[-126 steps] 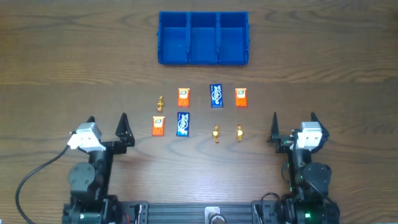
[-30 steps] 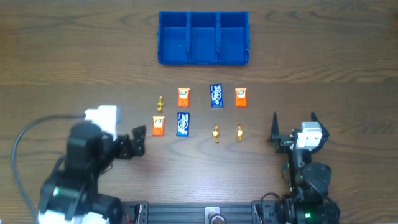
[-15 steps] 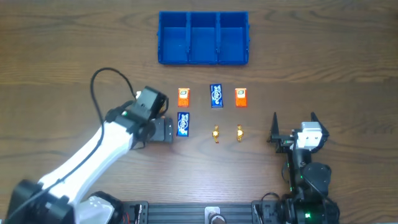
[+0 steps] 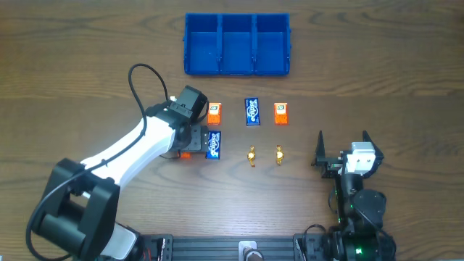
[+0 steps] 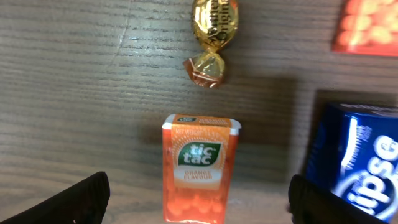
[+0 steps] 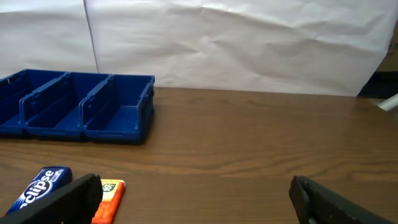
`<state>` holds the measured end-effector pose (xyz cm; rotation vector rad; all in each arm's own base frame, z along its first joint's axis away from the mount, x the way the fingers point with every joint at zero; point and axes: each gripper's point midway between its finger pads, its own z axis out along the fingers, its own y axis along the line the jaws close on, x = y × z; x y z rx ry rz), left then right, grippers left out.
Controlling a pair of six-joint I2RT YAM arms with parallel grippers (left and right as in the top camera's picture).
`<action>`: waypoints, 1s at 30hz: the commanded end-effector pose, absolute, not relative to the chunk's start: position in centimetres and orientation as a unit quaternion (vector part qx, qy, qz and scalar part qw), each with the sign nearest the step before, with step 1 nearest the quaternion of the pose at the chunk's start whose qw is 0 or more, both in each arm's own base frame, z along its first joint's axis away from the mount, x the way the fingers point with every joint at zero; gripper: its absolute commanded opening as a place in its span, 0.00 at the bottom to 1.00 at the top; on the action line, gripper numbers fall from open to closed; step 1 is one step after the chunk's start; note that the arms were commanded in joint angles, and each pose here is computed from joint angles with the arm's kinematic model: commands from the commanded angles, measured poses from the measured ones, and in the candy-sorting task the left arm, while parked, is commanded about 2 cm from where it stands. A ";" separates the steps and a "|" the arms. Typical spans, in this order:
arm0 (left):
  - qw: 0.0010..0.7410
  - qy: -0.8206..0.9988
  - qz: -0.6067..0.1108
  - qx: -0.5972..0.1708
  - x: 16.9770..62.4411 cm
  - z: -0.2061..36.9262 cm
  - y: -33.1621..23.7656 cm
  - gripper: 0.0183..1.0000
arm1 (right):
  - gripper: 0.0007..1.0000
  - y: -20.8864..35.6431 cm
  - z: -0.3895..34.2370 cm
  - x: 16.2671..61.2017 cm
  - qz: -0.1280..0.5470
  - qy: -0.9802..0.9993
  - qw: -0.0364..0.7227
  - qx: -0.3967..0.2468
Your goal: Sort Candies Into Trays
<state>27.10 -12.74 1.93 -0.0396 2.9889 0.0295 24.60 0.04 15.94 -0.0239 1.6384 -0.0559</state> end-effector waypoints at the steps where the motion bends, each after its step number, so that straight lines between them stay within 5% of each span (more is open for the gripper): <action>1: 0.073 0.997 0.011 -0.027 27.6 1.7 -12.1 0.93 | 1.00 0.1 15.8 24.6 -0.028 0.732 0.681 -0.016; 18: 0.043 0.999 0.011 -0.021 27.6 -0.8 -12.1 0.86 | 1.00 0.1 15.8 24.6 -0.028 0.732 0.681 -0.016; 30: 0.034 0.999 0.007 -0.021 27.3 -1.2 -12.2 0.50 | 1.00 0.1 15.8 24.6 -0.028 0.732 0.681 -0.016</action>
